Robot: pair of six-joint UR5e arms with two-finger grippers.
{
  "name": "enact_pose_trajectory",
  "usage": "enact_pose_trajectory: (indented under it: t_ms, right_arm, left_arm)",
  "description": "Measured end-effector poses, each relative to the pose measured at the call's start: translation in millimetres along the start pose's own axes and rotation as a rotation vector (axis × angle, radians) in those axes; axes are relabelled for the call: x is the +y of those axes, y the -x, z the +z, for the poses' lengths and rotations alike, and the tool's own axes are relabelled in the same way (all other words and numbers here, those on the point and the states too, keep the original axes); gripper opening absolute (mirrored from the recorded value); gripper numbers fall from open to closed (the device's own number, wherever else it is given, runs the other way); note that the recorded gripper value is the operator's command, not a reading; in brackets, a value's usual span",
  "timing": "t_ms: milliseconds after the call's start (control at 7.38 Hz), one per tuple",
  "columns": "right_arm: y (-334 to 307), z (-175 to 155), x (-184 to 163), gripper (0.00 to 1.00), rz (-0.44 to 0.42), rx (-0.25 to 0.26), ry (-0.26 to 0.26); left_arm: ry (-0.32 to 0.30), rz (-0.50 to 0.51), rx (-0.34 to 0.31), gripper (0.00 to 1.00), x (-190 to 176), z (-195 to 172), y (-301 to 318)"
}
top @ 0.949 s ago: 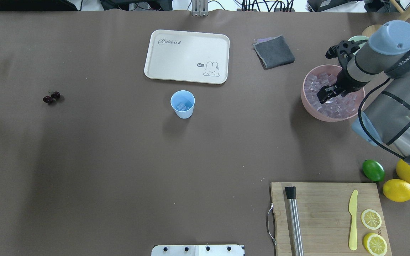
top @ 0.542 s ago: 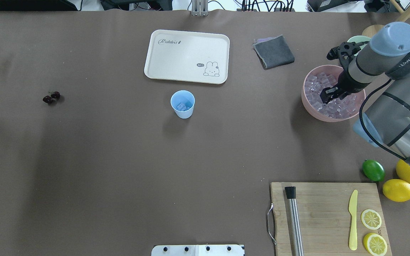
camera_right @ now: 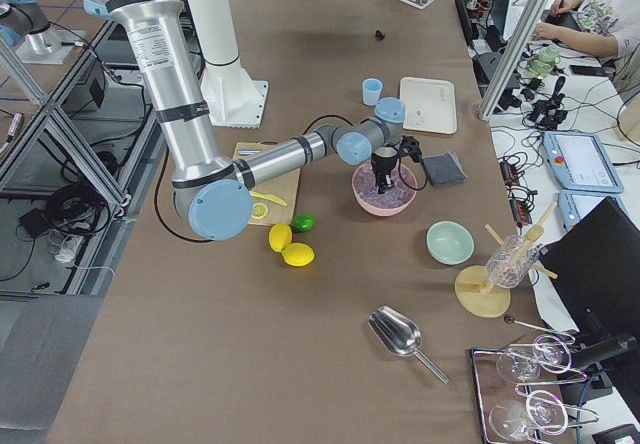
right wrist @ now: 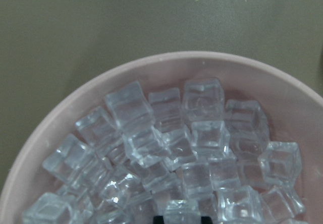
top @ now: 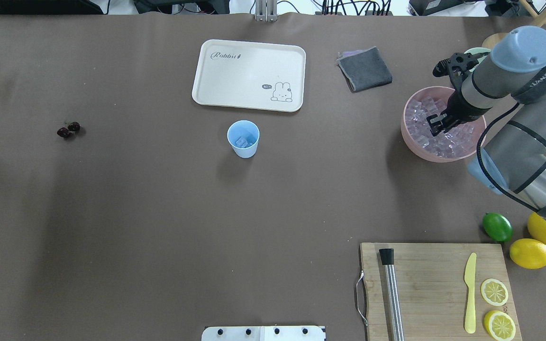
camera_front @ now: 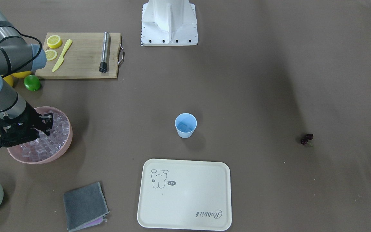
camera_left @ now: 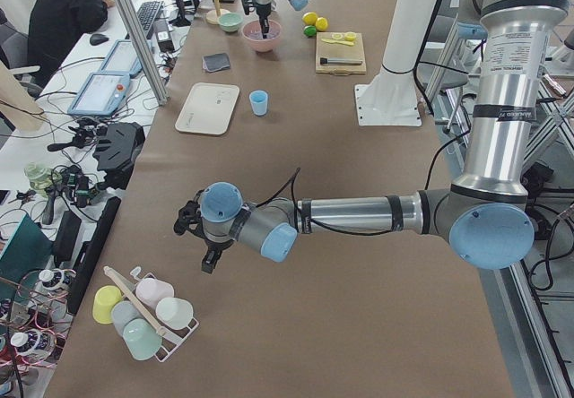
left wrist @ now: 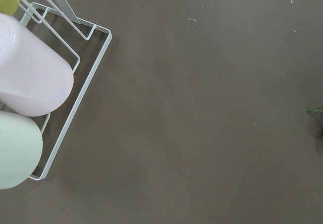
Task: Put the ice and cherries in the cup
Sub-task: 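Grasp another ice cube from the pink bowl with the right gripper, then carry the ice cube with the right gripper to the light-blue cup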
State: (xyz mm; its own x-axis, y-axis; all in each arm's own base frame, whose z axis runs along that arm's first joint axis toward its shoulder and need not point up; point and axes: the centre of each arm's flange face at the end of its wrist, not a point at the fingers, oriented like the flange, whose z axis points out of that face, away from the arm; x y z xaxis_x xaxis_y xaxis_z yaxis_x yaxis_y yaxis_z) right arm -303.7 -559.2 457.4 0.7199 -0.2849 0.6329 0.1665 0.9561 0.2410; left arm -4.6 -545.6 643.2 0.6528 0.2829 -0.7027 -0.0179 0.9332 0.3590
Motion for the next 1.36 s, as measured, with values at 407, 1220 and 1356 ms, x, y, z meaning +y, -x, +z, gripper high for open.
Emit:
enact_pose_trajectory:
  t_ms: [407, 1220, 1356]
  right_arm:
    - [32, -56, -35, 0.0, 0.021, -0.039, -0.083]
    - [301, -97, -117, 0.0, 0.258, -0.153, -0.099]
    - [324, -100, -116, 0.0, 0.269, -0.159, -0.109]
  left_arm:
    - [0.0, 0.0, 0.0, 0.98, 0, 0, 0]
    - [0.0, 0.004, 0.002, 0.98, -6, 1, -5]
    - [0.002, 0.007, 0.003, 0.98, -6, 3, -6]
